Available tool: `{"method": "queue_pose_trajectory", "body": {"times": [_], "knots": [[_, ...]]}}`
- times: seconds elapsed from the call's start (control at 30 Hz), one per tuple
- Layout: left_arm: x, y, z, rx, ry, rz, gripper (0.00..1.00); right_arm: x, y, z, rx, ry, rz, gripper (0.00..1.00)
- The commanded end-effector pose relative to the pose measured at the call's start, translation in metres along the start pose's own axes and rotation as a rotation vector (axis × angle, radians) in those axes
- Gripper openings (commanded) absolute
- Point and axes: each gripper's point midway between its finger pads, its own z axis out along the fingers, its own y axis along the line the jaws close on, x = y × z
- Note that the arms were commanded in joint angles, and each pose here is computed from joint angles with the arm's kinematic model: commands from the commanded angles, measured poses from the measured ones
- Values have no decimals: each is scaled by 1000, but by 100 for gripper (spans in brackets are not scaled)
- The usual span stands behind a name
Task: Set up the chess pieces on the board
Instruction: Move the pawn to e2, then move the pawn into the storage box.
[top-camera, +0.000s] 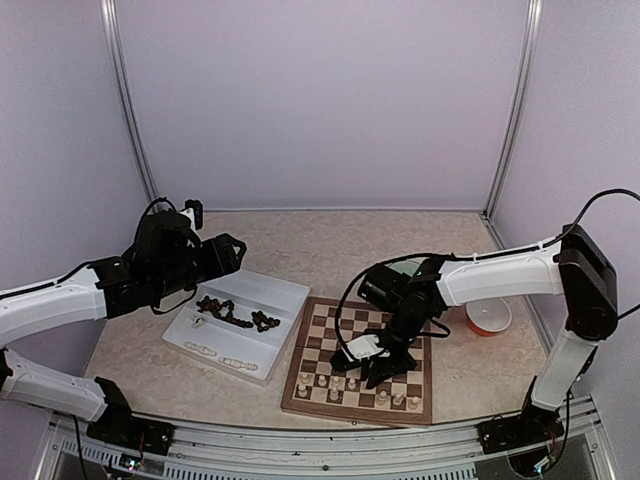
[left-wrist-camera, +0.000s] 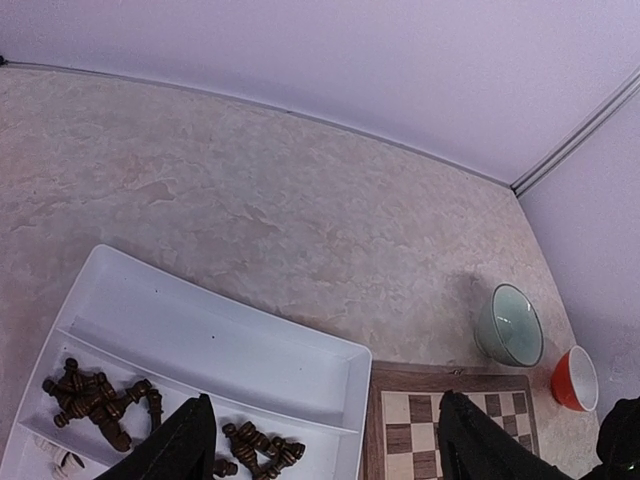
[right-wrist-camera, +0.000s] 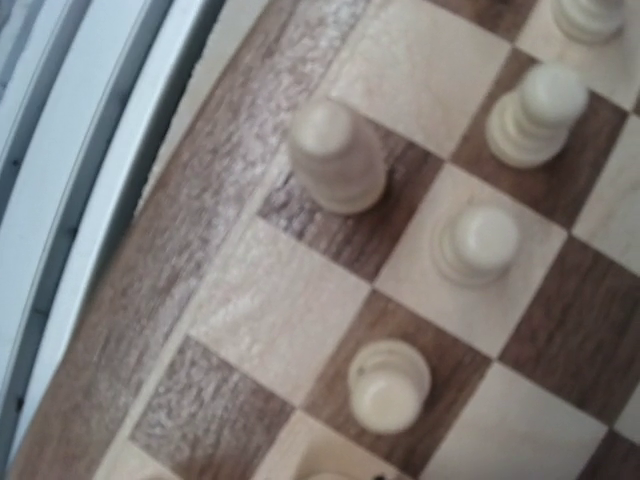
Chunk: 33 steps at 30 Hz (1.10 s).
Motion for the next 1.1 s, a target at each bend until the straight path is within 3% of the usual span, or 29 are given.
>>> {"method": "queue_pose_trajectory", "body": {"times": [0.0, 0.23, 0.4, 0.53, 0.63, 0.83, 1.07], "knots": [[4, -2, 2, 11, 7, -3, 76, -10, -3, -9, 31, -1, -17, 26], [36, 15, 2, -65, 137, -32, 72, -37, -13, -54, 129, -67, -55, 36], [89, 32, -6, -191, 330, -27, 58, -44, -37, -92, 228, -170, -4, 37], [121, 65, -14, -349, 455, -2, 54, -37, -62, -121, 341, -264, 66, 37], [125, 94, -22, -470, 488, 12, 53, -29, -70, -134, 393, -307, 107, 37], [111, 121, -15, -520, 492, 22, 56, -25, -66, -137, 430, -300, 94, 38], [123, 143, -1, -548, 560, 101, 55, -20, -64, -133, 433, -289, 93, 38]]}}
